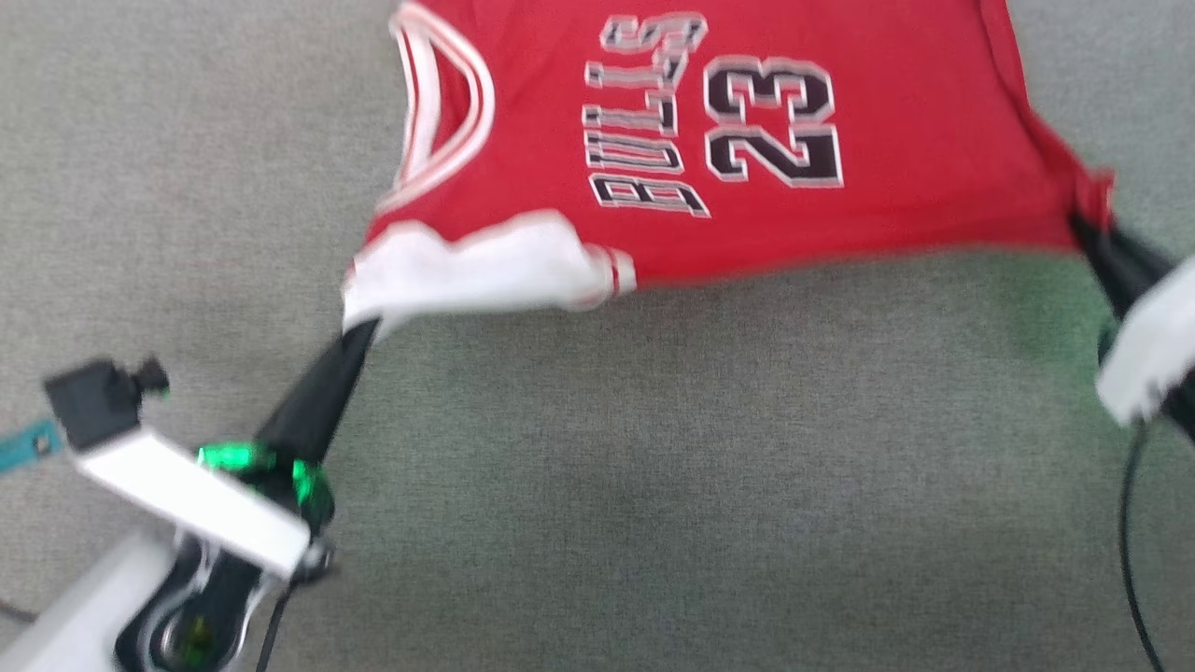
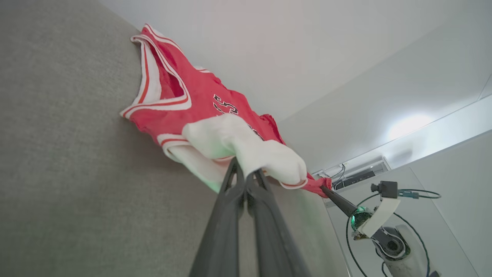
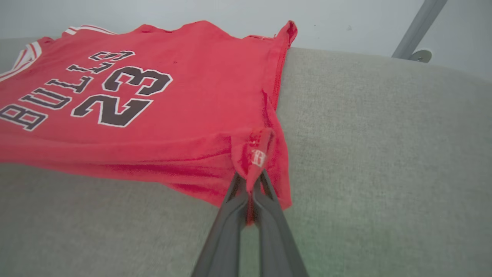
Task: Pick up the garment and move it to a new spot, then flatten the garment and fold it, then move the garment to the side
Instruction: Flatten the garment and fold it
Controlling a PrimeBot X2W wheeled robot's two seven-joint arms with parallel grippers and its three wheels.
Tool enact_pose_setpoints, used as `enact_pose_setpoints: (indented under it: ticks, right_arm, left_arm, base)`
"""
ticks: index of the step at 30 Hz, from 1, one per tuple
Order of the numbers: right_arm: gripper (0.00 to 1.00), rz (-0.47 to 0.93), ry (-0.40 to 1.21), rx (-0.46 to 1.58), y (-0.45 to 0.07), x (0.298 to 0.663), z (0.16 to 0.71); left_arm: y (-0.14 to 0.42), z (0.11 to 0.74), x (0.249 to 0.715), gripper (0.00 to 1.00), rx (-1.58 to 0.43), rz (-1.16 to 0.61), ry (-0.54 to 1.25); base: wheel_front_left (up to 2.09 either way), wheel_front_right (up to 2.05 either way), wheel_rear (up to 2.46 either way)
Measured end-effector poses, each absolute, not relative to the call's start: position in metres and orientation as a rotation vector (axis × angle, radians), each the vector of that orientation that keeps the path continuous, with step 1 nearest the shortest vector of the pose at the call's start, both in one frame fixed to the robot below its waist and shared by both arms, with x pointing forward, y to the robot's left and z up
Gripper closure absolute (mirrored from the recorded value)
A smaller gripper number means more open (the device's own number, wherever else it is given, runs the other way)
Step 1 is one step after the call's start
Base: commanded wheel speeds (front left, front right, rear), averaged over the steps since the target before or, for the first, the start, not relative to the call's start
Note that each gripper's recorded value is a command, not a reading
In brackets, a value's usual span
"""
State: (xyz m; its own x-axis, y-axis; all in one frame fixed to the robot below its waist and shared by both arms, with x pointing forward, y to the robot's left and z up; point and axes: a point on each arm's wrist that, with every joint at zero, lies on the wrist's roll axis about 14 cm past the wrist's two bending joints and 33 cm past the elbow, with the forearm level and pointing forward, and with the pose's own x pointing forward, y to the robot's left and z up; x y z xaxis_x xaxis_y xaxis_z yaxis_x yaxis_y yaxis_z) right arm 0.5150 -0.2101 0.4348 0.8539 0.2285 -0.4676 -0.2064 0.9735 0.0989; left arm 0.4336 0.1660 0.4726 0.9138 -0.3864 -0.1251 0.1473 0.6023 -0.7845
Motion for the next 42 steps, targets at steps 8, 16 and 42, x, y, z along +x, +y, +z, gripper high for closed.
enact_pose_setpoints:
  ticks: [8, 16, 42]
  right_arm:
    - [1.00, 0.209, 0.642, 0.094, -0.217, 0.429, 0.431]
    - [1.00, 0.123, 0.643, 0.135, -0.227, 0.395, 0.446]
    - [1.00, 0.135, 0.654, 0.053, -0.220, 0.494, 0.391]
  left_arm:
    - [0.166, 0.475, 0.373, 1.00, -0.852, -0.338, 0.362]
    - [0.158, 0.483, 0.354, 1.00, -0.846, -0.379, 0.368]
    - [0.138, 0.426, 0.520, 1.00, -0.664, -0.461, 0.489]
  base:
    - [0.00, 0.00, 0.00]
    - [0.00, 0.00, 0.00]
    - [0.00, 0.00, 0.00]
